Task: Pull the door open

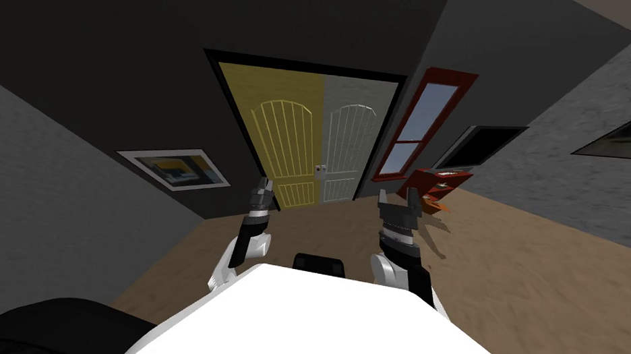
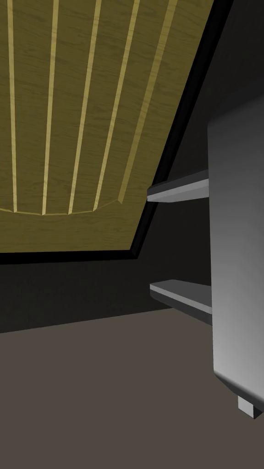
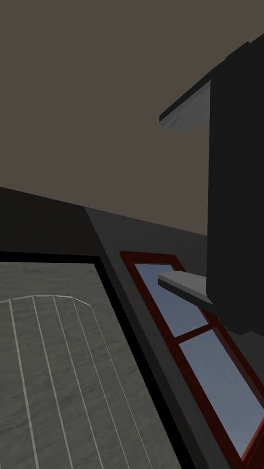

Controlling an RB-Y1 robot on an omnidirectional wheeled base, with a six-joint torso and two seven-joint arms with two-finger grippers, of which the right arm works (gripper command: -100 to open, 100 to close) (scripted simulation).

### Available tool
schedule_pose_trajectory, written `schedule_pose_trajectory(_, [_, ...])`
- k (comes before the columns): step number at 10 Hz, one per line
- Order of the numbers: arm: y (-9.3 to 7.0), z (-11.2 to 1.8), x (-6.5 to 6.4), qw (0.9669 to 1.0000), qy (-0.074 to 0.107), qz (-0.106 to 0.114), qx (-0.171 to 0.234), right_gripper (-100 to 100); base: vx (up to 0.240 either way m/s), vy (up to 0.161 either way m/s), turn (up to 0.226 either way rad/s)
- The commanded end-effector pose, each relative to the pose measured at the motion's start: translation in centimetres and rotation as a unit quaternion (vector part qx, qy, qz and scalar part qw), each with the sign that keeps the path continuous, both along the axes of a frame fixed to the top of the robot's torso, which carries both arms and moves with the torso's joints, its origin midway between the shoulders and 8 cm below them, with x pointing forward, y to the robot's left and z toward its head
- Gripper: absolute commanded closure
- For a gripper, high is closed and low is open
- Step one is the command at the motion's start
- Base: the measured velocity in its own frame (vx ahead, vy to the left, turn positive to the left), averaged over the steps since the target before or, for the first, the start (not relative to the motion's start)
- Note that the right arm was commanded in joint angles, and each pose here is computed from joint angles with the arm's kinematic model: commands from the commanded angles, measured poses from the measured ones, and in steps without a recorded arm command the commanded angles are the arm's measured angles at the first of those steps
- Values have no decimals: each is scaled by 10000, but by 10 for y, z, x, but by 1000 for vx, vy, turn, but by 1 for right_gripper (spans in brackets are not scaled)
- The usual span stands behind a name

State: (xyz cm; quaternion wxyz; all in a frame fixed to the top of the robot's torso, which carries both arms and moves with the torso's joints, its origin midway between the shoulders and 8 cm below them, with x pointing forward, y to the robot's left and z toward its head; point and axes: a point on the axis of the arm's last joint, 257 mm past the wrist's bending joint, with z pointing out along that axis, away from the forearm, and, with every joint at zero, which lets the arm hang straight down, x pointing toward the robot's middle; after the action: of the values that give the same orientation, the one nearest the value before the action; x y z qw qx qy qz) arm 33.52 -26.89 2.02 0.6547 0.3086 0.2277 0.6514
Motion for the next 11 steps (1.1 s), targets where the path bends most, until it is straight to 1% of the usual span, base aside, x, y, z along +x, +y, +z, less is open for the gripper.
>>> schedule_pose_trajectory(1, [3,-14,14,9997,202,83,-50,-100,167,28,89])
schedule_pose_trajectory(3, [5,-25,21,9993,342,134,-84,-100,137,17,42])
schedule_pose_trajectory(4, [6,-37,30,9985,502,188,-119,-100,142,23,67])
schedule_pose_trajectory(6, [7,-50,38,9974,662,238,-153,-100,131,27,70])
schedule_pose_trajectory(11, [8,-85,58,9930,1106,355,-235,-100,97,13,53])
